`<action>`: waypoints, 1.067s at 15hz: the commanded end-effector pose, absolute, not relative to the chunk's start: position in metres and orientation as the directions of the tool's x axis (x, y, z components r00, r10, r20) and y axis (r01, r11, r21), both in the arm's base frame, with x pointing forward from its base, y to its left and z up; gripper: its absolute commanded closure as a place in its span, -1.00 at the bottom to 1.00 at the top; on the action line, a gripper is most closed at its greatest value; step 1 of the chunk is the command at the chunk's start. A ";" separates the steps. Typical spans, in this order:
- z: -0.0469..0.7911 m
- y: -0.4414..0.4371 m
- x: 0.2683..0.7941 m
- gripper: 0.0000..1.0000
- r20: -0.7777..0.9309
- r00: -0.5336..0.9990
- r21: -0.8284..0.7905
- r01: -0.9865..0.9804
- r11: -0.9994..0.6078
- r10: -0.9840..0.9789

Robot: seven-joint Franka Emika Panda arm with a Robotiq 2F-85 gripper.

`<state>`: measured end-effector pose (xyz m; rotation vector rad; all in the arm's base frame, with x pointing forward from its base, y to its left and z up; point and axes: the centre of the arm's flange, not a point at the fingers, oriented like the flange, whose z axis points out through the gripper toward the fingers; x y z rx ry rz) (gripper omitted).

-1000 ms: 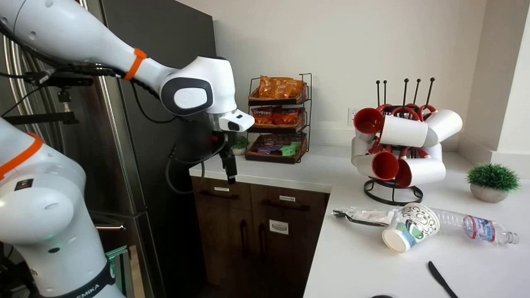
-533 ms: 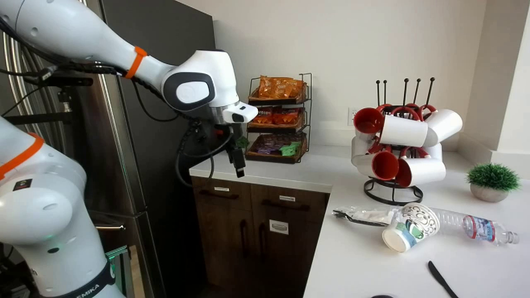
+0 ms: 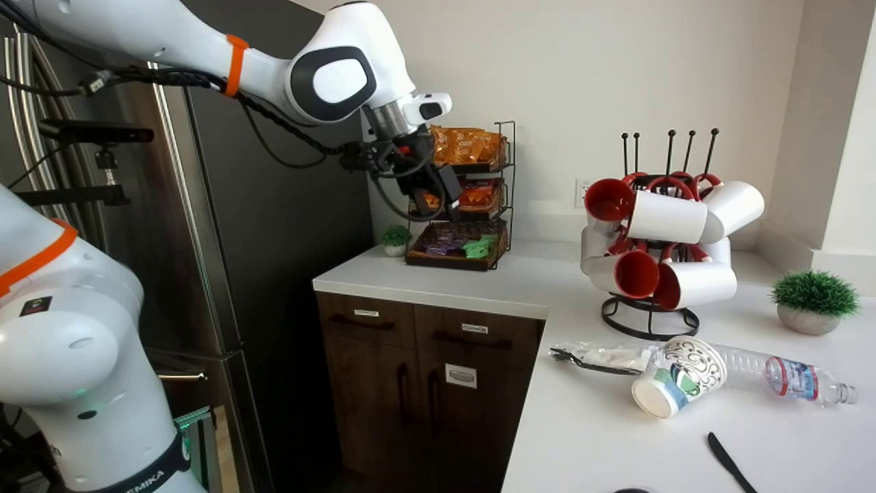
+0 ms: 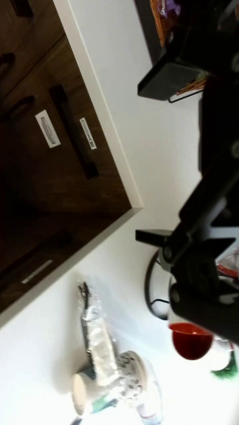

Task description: Remove one mug from the rack and put it on the table

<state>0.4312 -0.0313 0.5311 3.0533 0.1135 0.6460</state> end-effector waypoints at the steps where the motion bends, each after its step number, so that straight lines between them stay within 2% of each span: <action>1: 0.567 -0.059 0.475 -1.00 0.472 0.845 0.097 0.234 -0.967 0.251; 5: 0.592 -0.089 0.514 -1.00 0.594 0.706 0.170 0.360 -0.917 0.387; 7: 0.591 -0.102 0.536 -1.00 0.666 0.642 0.184 0.352 -0.918 0.379; 8: 0.596 -0.089 0.503 -1.00 0.626 0.693 0.190 0.309 -0.932 0.358; 16: 0.596 -0.089 0.512 -1.00 0.635 0.669 0.208 0.334 -0.919 0.387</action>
